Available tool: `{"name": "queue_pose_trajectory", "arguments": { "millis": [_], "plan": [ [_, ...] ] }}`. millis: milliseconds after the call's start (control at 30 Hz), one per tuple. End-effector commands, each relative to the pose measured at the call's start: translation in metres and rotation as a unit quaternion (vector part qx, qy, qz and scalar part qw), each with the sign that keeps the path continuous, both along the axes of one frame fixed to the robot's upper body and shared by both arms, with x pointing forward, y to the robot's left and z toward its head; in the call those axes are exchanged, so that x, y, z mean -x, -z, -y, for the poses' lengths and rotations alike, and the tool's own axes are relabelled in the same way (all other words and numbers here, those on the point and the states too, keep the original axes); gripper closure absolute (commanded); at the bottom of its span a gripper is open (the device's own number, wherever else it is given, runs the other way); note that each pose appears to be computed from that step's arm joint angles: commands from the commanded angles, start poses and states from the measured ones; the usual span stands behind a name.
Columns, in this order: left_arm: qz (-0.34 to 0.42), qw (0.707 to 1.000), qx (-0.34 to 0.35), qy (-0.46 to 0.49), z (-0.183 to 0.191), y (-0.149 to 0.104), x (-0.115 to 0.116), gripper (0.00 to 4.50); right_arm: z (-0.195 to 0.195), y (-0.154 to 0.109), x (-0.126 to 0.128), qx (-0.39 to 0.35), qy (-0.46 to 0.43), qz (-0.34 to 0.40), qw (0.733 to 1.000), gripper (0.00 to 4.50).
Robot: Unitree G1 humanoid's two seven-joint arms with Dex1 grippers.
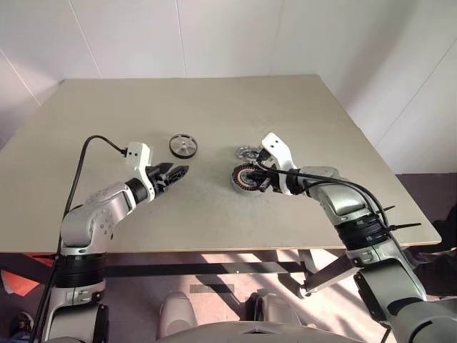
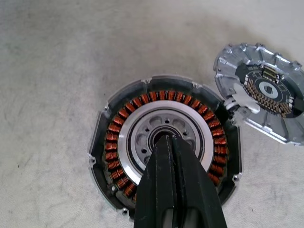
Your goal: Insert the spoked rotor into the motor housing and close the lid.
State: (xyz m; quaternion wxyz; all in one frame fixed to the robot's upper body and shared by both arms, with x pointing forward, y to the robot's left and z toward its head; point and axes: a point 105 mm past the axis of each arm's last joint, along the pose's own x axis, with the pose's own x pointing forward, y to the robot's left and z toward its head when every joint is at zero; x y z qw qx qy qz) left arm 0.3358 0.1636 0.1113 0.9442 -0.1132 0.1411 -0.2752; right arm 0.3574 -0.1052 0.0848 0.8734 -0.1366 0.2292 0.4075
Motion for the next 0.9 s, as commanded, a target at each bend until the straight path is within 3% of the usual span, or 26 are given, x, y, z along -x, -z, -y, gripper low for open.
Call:
{"name": "queue_pose_trajectory", "arguments": {
  "millis": [33, 167, 500, 700, 900],
  "plan": [
    [0.028, 1.0, -0.004, 0.008, 0.001, -0.015, -0.003, 1.41, -0.001, -0.012, -0.002, -0.003, -0.003, 0.023, 1.0, 4.46],
    [0.03, 1.0, -0.005, 0.006, -0.001, -0.016, -0.005, 1.41, -0.004, -0.013, -0.002, -0.008, -0.005, 0.024, 1.0, 4.46],
    [0.038, 0.999, 0.004, -0.004, -0.009, -0.02, -0.004, 1.41, -0.036, -0.078, -0.014, -0.116, -0.025, 0.096, 0.988, 4.46],
    [0.004, 0.989, 0.008, -0.149, -0.046, -0.004, -0.036, 1.41, -0.04, -0.077, -0.027, -0.112, -0.011, 0.102, 0.988, 4.46],
    [-0.028, 0.977, 0.033, -0.208, -0.039, 0.016, -0.066, 1.41, -0.044, -0.076, -0.025, -0.111, -0.021, 0.101, 0.988, 4.46]
  ]
}}
